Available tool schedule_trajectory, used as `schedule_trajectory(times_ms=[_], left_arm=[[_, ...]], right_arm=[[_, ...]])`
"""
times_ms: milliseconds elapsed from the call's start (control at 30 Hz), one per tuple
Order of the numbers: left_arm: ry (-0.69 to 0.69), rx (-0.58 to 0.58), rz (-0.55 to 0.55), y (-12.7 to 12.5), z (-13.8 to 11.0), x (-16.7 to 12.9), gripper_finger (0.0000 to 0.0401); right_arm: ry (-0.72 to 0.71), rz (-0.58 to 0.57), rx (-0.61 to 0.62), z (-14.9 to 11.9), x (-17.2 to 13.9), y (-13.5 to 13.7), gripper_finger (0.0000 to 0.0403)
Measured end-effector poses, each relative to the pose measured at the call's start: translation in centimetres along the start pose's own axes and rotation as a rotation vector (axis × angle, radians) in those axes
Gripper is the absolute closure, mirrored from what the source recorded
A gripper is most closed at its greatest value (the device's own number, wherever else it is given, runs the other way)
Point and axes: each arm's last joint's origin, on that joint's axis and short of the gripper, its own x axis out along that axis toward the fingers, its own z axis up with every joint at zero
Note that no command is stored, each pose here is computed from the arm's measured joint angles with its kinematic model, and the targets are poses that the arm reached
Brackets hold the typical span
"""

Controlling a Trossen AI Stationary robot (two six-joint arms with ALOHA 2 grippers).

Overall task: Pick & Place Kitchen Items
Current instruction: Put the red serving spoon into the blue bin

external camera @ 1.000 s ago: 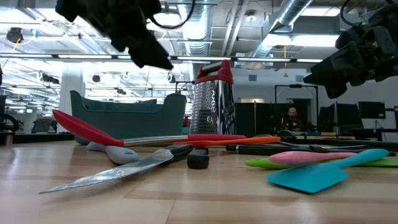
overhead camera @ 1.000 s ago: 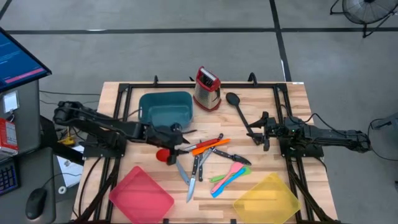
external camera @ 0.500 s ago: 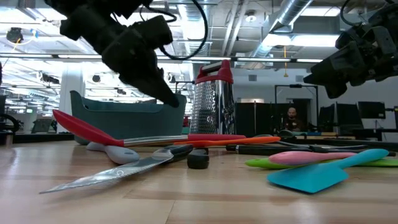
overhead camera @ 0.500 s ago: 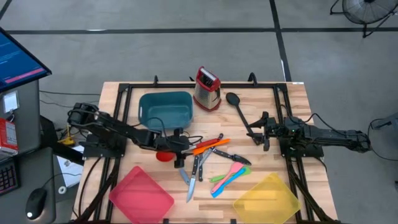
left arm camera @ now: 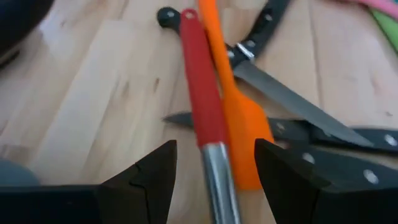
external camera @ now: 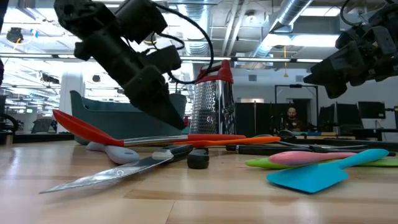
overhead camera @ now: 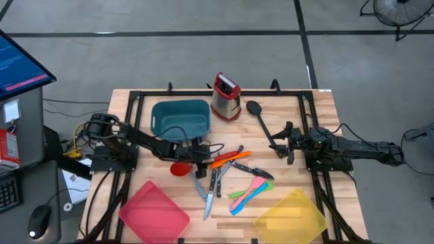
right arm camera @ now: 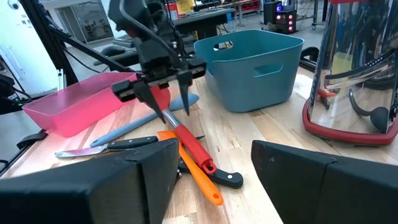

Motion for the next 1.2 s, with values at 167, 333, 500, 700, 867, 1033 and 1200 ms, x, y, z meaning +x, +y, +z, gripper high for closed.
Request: schedule_trajectory(times_ms=[167, 333, 500, 700, 867, 1033, 1200], left_arm=[[0.023, -0.008, -0.021, 0.3, -0.4, 0.6, 0.0201], [0.02, -0.007, -0.015, 0.3, -0.4, 0.7, 0.0201], [0.016, -0.006, 0.019, 0.5, -0.4, 0.8, 0.0201], [0.01, -0.01, 0.018, 0.5, -0.7, 0.9, 0.0201], [0.006, -0.011, 0.019, 0.5, -0.8, 1.1, 0.0201], [0.048, -0.031, 0.009, 0.2, -1.8, 2.0, 0.0201], [0.047, -0.036, 0.006, 0.1, -1.8, 2.0, 0.0202]], right_arm=[[0.0, 0.0, 0.0, 0.0, 0.0, 0.0, 0.0188], [0.0, 0.0, 0.0, 0.0, 0.0, 0.0, 0.0188], [0.0, 0.0, 0.0, 0.0, 0.0, 0.0, 0.0188], [0.0, 0.0, 0.0, 0.0, 0.0, 0.0, 0.0188], [0.0, 0.0, 0.0, 0.0, 0.0, 0.0, 0.0188], [0.0, 0.0, 0.0, 0.0, 0.0, 0.0, 0.0188], [0.0, 0.0, 0.0, 0.0, 0.0, 0.0, 0.0188]])
